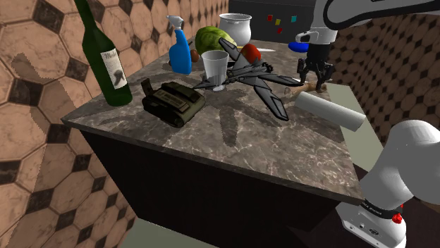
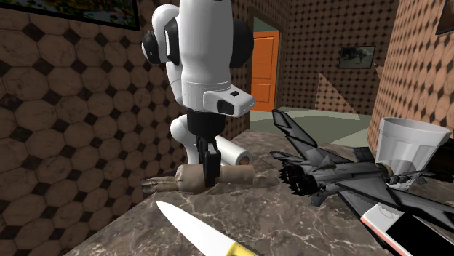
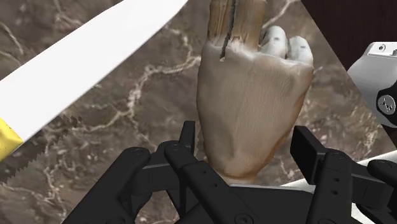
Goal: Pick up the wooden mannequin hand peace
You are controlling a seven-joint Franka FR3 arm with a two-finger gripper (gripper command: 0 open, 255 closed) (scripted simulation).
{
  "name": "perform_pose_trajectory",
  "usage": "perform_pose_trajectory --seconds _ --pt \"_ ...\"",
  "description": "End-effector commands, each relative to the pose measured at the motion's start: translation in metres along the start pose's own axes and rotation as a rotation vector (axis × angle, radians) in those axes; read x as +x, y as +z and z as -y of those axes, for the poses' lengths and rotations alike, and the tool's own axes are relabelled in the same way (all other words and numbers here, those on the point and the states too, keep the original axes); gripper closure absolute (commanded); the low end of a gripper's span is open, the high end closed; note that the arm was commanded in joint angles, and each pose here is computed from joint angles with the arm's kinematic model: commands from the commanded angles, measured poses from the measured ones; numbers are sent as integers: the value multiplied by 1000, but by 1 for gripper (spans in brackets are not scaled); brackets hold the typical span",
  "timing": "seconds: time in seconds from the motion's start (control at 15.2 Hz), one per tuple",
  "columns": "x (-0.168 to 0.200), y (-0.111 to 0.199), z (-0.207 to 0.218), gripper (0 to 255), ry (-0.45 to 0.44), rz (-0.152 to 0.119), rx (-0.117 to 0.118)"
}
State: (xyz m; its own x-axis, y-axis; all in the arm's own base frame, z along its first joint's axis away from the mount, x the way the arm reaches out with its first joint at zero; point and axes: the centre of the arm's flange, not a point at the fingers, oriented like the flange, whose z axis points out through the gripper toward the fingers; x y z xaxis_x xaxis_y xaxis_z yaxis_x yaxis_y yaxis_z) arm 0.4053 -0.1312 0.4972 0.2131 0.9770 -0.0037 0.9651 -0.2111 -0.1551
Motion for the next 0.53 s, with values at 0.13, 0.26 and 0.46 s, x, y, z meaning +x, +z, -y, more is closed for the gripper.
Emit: perform_pose_trajectory --seconds 0.13,0.26,0.46 --pt "-1 2 0 255 1 1 1" --pt "0 1 -1 255 1 1 1" --pt "0 -9 2 255 1 1 1"
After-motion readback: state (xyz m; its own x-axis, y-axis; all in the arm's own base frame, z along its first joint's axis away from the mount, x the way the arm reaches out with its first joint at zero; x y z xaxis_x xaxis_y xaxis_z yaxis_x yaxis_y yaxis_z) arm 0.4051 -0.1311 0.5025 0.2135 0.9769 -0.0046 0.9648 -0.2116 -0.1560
